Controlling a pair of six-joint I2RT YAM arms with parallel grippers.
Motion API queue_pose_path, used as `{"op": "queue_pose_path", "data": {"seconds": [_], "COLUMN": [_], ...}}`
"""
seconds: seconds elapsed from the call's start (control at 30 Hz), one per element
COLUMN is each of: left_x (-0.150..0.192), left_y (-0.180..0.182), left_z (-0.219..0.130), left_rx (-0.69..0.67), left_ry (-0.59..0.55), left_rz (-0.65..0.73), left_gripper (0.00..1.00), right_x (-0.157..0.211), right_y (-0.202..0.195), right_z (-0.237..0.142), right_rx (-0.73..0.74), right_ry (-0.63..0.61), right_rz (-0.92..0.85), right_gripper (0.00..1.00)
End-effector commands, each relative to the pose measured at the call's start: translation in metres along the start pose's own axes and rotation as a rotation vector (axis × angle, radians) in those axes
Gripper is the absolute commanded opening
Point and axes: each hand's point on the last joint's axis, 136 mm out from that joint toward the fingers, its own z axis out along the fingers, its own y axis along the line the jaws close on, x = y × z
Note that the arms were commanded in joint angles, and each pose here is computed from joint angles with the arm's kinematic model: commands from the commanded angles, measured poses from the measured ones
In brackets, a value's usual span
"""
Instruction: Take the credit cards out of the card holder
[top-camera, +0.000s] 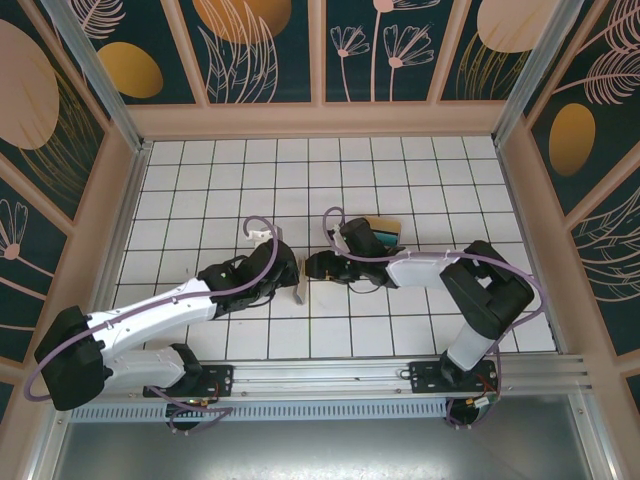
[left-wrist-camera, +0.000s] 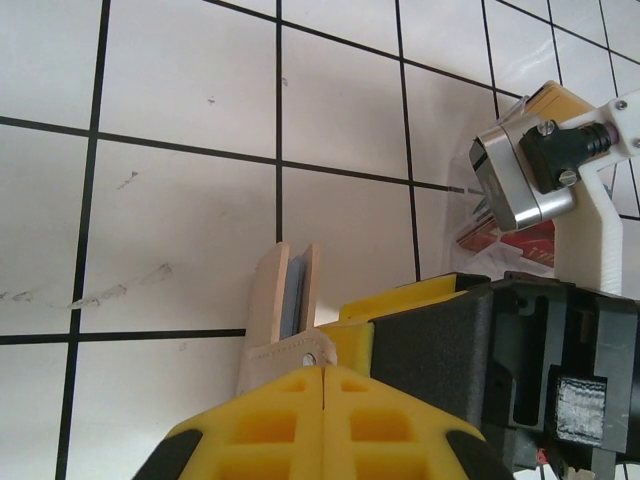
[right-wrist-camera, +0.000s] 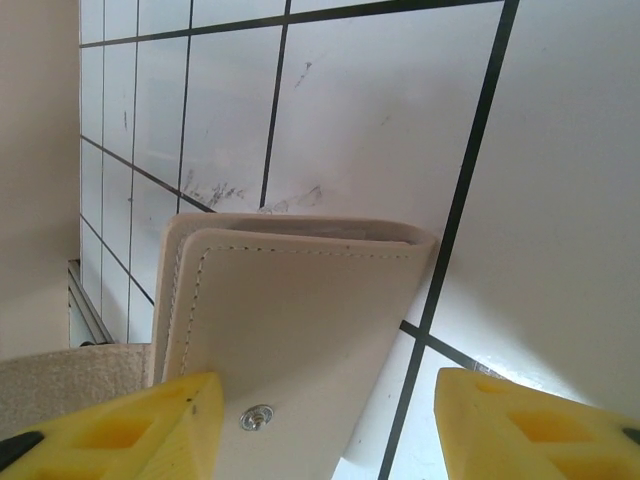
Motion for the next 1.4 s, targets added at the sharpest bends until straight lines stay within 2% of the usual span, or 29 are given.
{"op": "queue_pose_path", "data": {"seconds": [0.0, 0.27, 0.47, 0.63, 0.77, 0.83, 0.9, 0.97, 1.03, 1.07, 1.23, 1.37], "left_x": [-0.008, -0.006, -0.004, -0.005, -0.003, 0.002, 0.007, 0.011, 0.010, 0.008, -0.002, 0.019], "left_y": [-0.005, 0.004, 0.007, 0.018, 0.045, 0.055, 0.061, 0.065, 0.065, 0.063, 0.037, 0.022], "left_z": [-0.004, -0.003, -0.002, -0.005, -0.008, -0.008, -0.006, -0.005, -0.007, -0.008, -0.015, 0.002], "left_rx": [0.019, -0.001, -0.007, -0.056, -0.162, -0.183, -0.184, -0.189, -0.185, -0.178, -0.074, 0.027], "left_ry": [-0.033, -0.042, -0.040, -0.057, -0.077, -0.076, -0.072, -0.065, -0.061, -0.062, -0.064, 0.015], "left_rz": [-0.004, -0.029, -0.036, -0.049, -0.077, -0.084, -0.089, -0.085, -0.077, -0.069, -0.044, -0.043], "left_gripper": [0.00, 0.00, 0.00, 0.00, 0.00, 0.00, 0.00, 0.18, 0.53, 0.57, 0.58, 0.54], "right_x": [-0.005, -0.008, -0.005, -0.001, -0.003, -0.003, -0.003, -0.002, -0.004, -0.005, -0.008, -0.005], "right_y": [0.009, 0.031, 0.034, 0.011, 0.002, -0.001, -0.003, -0.005, -0.004, -0.003, -0.004, -0.006], "right_z": [-0.003, -0.013, -0.011, -0.004, -0.011, -0.014, -0.015, -0.014, -0.014, -0.014, -0.011, -0.008], "right_rx": [0.003, -0.050, -0.056, 0.041, 0.112, 0.132, 0.142, 0.149, 0.149, 0.148, 0.143, 0.135], "right_ry": [-0.012, -0.038, -0.028, -0.010, -0.036, -0.041, -0.038, -0.035, -0.039, -0.044, -0.063, -0.057], "right_rz": [-0.018, -0.035, -0.049, -0.021, -0.032, -0.042, -0.044, -0.042, -0.041, -0.040, -0.019, -0.006], "right_gripper": [0.57, 0.68, 0.68, 0.43, 0.31, 0.15, 0.03, 0.00, 0.00, 0.00, 0.00, 0.00]}}
